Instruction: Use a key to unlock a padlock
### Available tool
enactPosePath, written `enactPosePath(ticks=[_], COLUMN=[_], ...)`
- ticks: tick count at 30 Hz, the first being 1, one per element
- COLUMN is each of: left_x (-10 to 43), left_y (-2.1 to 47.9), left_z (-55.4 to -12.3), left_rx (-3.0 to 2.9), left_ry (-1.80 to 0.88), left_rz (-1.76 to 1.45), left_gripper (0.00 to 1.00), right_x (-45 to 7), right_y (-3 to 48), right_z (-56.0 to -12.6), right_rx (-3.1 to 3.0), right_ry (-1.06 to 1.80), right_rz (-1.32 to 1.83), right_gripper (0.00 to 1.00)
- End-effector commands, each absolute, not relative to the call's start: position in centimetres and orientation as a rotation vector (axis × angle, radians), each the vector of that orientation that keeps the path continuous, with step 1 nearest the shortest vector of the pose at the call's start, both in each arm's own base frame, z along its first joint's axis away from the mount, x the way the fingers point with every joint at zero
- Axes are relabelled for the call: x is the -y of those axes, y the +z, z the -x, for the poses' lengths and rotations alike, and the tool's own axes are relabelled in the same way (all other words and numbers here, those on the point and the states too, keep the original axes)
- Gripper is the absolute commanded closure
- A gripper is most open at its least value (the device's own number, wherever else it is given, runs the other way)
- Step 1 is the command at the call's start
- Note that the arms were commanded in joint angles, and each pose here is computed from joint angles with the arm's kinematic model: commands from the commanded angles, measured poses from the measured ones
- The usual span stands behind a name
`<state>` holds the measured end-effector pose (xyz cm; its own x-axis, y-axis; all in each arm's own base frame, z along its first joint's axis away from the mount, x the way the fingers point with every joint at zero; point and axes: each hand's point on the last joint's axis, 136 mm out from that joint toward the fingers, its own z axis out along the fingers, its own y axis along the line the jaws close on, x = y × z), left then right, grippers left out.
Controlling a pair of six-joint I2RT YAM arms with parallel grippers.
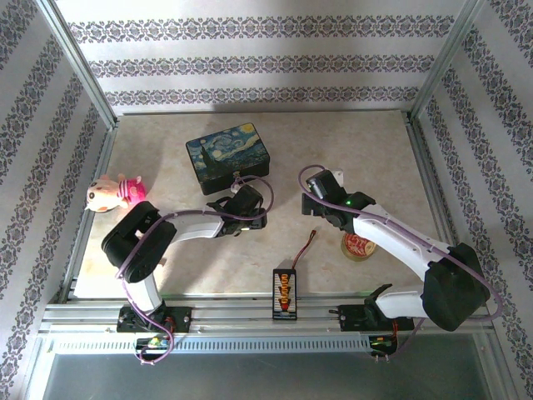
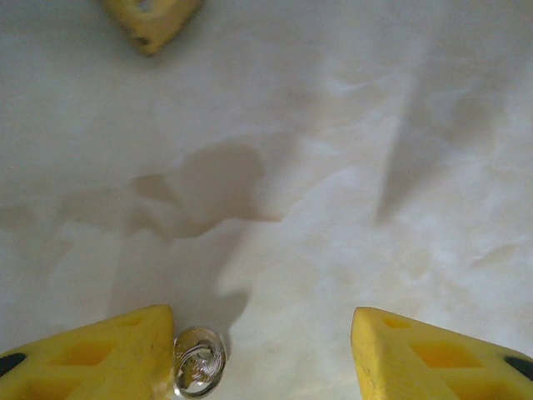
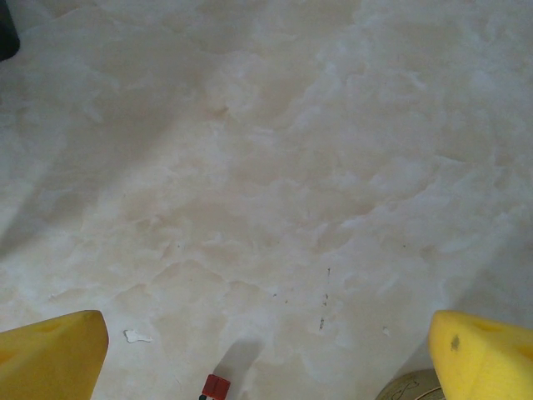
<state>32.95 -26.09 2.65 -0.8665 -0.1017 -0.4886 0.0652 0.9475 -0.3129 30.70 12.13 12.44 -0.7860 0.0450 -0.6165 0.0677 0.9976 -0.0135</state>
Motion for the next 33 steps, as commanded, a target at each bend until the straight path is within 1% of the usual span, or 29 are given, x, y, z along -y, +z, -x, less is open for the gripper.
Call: enactPosePath(ticks=[1,5,9,14,15,16,17,23,26,31,33], left_x=[31.0,30.3,29.6,27.4,26.4,25.4,24.5,18.2,15.3,11.8,10.9], left_y=[3.5,3.8,5.9,9.6,10.4,10.9,11.2,12.6,12.4,11.2,10.8], left_z=[-32.2,-32.3,-32.5,-33.0,-33.0,-33.0,-33.0,-32.1,-31.3,-30.0,-29.6], left_rx=[-2.553,-2.543,-2.491,-2.395,-2.374,-2.355,-2.340,-2.242,-2.224,-2.212,-2.203], left_ry=[-0.673,-0.647,-0.637,-0.568,-0.536,-0.502,-0.473,-0.294,-0.223,-0.178,-0.191], left_rz=[-0.110,-0.075,-0.045,0.030,0.061,0.093,0.117,0.296,0.381,0.515,0.558], left_gripper=[0.43,0.42,0.33,0.17,0.12,0.03,0.01,0.01,0.01,0.01,0.01], right_x=[-12.9,-13.7,-15.4,-18.7,-19.5,-20.3,-20.9,-25.8,-28.1,-31.0,-31.8], right_y=[12.6,12.4,12.1,11.4,11.2,11.0,10.7,9.4,8.4,6.6,5.9], right_z=[-30.9,-30.9,-30.6,-30.0,-29.9,-29.8,-29.6,-29.6,-29.8,-30.2,-30.2], right_rx=[-2.468,-2.475,-2.481,-2.501,-2.505,-2.510,-2.516,-2.568,-2.598,-2.642,-2.663], right_ry=[-0.032,-0.029,-0.011,0.115,0.143,0.172,0.194,0.283,0.281,0.272,0.276], right_rz=[-0.072,-0.024,0.053,0.128,0.139,0.147,0.153,0.211,0.257,0.320,0.336], right_gripper=[0.02,0.03,0.07,0.12,0.14,0.15,0.17,0.32,0.38,0.45,0.46])
